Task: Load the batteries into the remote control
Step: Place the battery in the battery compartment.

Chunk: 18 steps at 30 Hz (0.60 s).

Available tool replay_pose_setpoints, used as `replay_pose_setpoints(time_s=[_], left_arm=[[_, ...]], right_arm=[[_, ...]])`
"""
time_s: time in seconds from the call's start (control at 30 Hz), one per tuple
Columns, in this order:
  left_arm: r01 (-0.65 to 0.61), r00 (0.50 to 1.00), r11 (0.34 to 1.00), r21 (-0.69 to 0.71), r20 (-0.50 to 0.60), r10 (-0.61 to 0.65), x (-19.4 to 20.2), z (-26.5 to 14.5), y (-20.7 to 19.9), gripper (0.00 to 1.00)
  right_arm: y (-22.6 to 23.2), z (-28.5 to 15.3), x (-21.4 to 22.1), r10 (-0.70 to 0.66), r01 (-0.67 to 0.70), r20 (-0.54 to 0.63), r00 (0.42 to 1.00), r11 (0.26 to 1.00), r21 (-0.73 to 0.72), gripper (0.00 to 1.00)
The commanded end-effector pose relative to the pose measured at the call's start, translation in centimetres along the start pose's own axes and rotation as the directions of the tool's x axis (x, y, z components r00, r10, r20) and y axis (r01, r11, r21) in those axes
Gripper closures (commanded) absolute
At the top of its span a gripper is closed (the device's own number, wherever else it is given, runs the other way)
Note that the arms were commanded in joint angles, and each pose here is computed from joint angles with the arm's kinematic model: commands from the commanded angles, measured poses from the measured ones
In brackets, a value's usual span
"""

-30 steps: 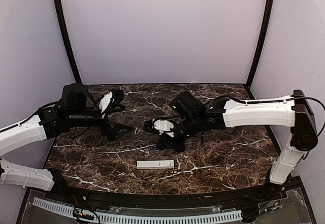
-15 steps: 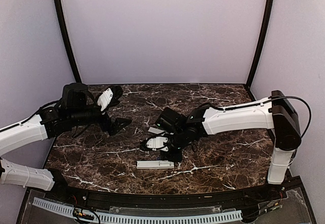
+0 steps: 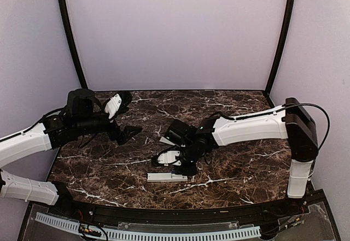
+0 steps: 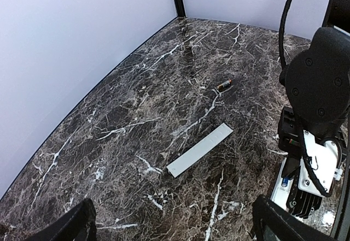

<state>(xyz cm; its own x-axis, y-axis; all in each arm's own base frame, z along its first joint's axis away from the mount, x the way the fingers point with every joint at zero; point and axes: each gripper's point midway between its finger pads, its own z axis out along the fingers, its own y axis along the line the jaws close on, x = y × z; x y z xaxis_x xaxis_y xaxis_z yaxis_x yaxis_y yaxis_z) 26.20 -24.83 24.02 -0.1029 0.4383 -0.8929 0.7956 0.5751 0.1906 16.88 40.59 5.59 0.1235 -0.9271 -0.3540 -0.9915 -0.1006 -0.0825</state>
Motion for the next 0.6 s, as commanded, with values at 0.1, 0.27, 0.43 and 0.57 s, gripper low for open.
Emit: replay_pose_setpoints(time_s=[0.1,0.27,0.43,0.57], left_arm=[[0.018,1.0,1.0,0.011,0.003,-0.018,0.22,0.13,-0.1,0.01],[0.023,1.0,1.0,0.016,0.007,-0.023,0.12,0.11,-0.16,0.01],[0.023,1.0,1.0,0.019,0.012,-0.024,0.0,0.03,-0.14,0.01],[0.023,1.0,0.999,0.027,0.014,-0.023,-0.08,0.0,-0.31,0.01]], right_arm=[[0.13,1.17,-0.29,-0.043,0.044,-0.037,0.998,0.999,0.017,0.99],[-0.1,1.2,-0.36,-0.05,0.051,-0.045,0.998,0.998,0.034,0.94],[-0.12,1.21,-0.2,-0.06,0.062,-0.064,0.996,0.997,0.045,0.86],[0.03,1.12,-0.32,-0.074,0.078,-0.071,0.995,0.996,0.048,0.81]])
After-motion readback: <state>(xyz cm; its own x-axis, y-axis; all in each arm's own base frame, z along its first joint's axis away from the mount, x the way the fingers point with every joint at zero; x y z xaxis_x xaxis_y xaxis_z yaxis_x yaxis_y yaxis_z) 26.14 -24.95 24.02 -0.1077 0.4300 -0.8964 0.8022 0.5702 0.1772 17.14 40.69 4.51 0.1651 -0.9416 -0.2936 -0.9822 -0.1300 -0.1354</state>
